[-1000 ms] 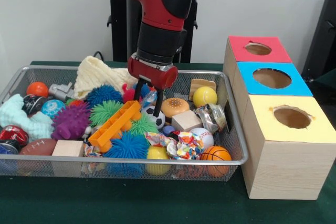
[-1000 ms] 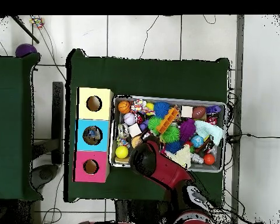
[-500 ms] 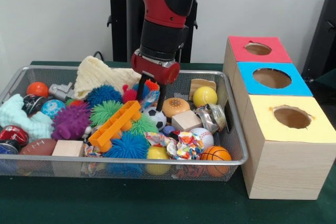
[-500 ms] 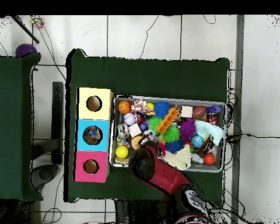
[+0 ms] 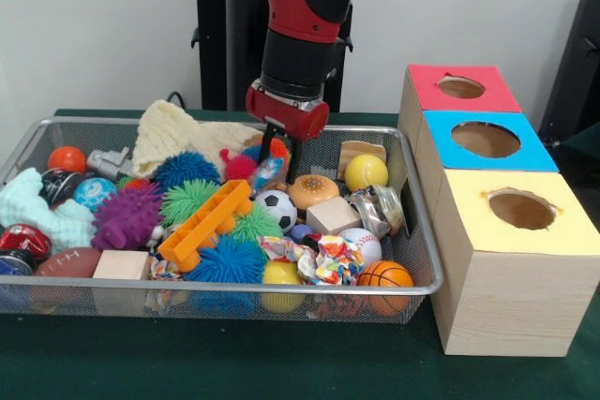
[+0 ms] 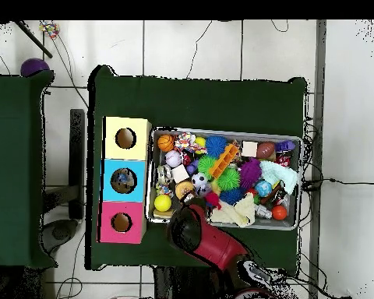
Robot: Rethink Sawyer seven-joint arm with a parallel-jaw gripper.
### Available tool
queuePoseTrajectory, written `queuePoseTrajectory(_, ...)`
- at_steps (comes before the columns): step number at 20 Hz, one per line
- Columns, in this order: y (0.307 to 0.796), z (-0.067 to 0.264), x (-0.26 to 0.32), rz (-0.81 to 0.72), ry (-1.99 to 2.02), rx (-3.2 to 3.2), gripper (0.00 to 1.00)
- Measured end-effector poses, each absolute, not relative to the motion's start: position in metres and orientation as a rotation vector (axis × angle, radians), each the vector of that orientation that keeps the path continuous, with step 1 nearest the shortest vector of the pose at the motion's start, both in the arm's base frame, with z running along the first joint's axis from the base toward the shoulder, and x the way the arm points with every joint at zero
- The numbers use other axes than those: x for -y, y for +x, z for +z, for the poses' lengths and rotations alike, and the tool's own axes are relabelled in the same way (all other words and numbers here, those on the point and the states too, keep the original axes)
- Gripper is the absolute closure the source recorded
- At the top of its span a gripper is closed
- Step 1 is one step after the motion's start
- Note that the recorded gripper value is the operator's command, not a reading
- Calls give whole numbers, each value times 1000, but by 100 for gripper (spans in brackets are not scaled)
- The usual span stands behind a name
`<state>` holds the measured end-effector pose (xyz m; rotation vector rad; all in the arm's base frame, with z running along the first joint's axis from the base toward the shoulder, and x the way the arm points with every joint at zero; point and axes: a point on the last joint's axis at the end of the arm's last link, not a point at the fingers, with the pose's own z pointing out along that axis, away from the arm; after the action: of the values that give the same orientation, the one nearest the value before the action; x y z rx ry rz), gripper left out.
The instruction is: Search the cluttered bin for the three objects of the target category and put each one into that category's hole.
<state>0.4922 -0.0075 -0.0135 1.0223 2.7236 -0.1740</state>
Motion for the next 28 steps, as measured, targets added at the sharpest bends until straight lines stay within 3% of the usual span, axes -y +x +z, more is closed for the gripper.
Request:
queuePoseTrajectory(17, 490, -4, 7, -163, 1077, -2671, 100)
queuePoseTrajectory(28, 479, 70, 23, -127, 1102, -2642, 100)
